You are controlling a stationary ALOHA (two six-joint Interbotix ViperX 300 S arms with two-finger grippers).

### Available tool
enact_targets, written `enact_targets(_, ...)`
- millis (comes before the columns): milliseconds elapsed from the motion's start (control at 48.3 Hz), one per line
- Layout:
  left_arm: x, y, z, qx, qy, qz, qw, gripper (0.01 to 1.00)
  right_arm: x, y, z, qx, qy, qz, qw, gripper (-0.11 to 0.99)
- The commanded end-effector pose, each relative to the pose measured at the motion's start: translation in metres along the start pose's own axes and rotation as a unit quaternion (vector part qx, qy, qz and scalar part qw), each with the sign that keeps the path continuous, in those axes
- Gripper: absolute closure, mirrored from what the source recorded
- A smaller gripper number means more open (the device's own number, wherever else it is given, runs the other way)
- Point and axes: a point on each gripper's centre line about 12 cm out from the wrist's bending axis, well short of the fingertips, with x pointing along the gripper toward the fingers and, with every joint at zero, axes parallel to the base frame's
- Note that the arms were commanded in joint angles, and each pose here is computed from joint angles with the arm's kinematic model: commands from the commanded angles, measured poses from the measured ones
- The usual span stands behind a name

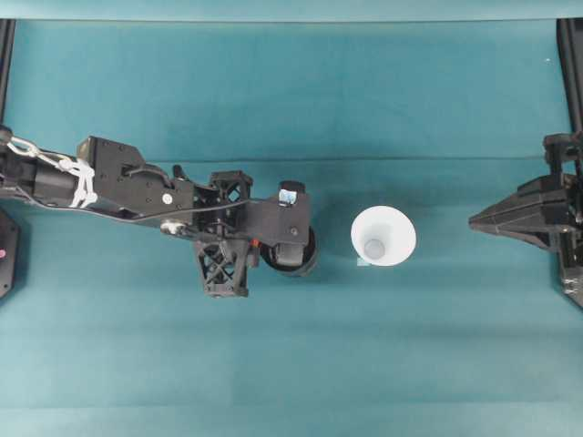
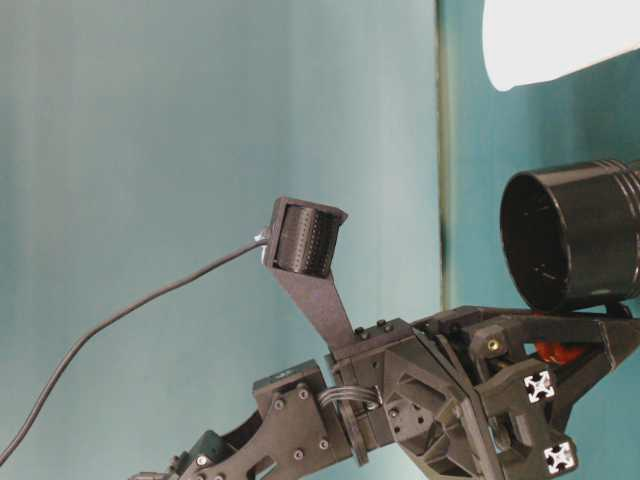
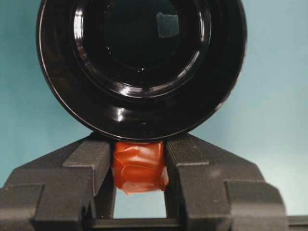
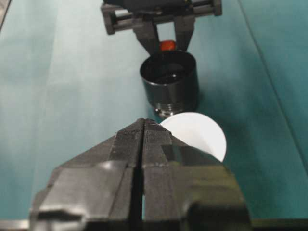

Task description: Put the paper cup into the moved red handle cup holder.

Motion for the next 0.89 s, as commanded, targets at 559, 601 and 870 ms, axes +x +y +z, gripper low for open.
enact_targets(559,-0.007,-0.0001,0.004,0.004,-0.008,0.0009,1.0,0.114,0.0,0.0015,0.009,0.006,-0.012,0.002,0.9999,0.99)
enact_targets(601,-0.011,-0.0007,0.004,0.003,-0.009,0.0007,1.0,0.114,0.0,0.0013,0.01,0.008,-0.014,0.001,0.9999,0.99)
enact_targets(870,-0.063,-0.0133,0.001,0.01,-0.055,-0.0037,0.9984,0.111,-0.001,-0.0047,0.007,0.076,0.019,-0.019,0.9968,0.98)
